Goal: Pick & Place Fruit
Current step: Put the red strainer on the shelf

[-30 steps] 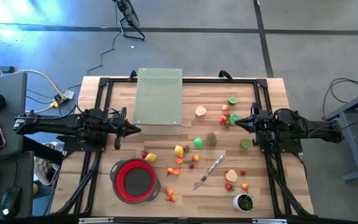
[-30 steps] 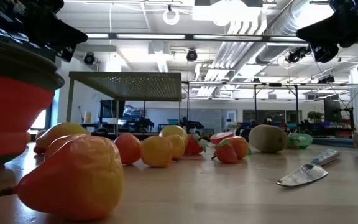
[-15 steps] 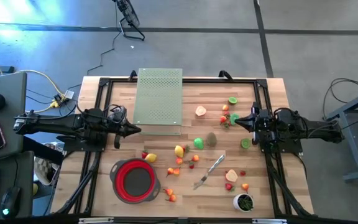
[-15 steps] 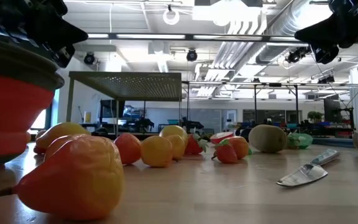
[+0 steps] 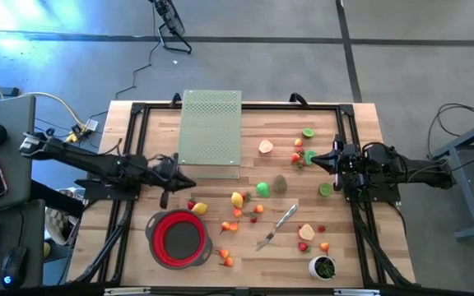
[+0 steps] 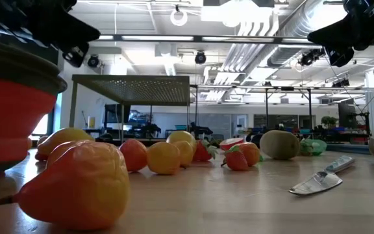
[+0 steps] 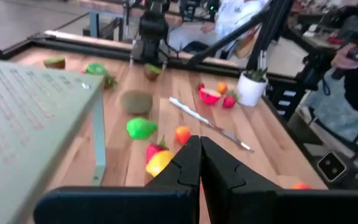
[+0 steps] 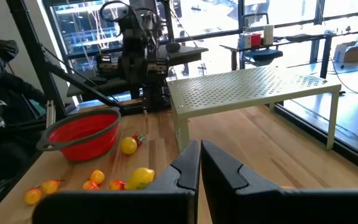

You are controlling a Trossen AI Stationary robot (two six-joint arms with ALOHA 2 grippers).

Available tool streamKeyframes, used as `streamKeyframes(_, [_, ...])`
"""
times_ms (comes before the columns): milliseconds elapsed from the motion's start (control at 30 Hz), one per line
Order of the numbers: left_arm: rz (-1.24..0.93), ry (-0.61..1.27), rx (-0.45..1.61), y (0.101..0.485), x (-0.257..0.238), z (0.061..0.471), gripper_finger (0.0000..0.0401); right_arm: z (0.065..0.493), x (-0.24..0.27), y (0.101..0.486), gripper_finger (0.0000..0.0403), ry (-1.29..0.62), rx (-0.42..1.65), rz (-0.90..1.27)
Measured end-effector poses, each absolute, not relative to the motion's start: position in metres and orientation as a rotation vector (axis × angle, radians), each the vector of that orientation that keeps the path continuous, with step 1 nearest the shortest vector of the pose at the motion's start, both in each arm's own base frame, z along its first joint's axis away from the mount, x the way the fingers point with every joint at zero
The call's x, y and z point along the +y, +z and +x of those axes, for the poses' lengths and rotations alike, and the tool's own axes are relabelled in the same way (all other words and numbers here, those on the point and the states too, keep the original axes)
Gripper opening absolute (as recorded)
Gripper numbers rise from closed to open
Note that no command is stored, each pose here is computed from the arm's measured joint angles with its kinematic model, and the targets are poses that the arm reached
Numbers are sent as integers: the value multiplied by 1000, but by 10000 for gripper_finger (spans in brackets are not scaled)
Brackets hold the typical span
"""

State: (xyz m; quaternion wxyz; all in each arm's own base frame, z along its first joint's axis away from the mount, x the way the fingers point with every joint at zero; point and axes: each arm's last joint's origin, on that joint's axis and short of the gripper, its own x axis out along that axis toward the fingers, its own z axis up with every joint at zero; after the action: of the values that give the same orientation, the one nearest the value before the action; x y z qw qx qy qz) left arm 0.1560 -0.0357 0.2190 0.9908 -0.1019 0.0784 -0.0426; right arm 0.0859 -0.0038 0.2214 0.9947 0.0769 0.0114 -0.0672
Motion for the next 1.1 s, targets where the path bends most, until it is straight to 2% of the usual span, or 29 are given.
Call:
streamKeyframes(333, [-171,-105,215,245,-84,164,0,86,-4,221,9,-135,23,153])
streamKeyframes(900, [-306,-28,624,292,-154,188,0,86,-4,221,9,-136,23,151])
streamKeyframes(1100, [-334,13,751,298,-186,202,0,86,-6,221,9,-210,17,151])
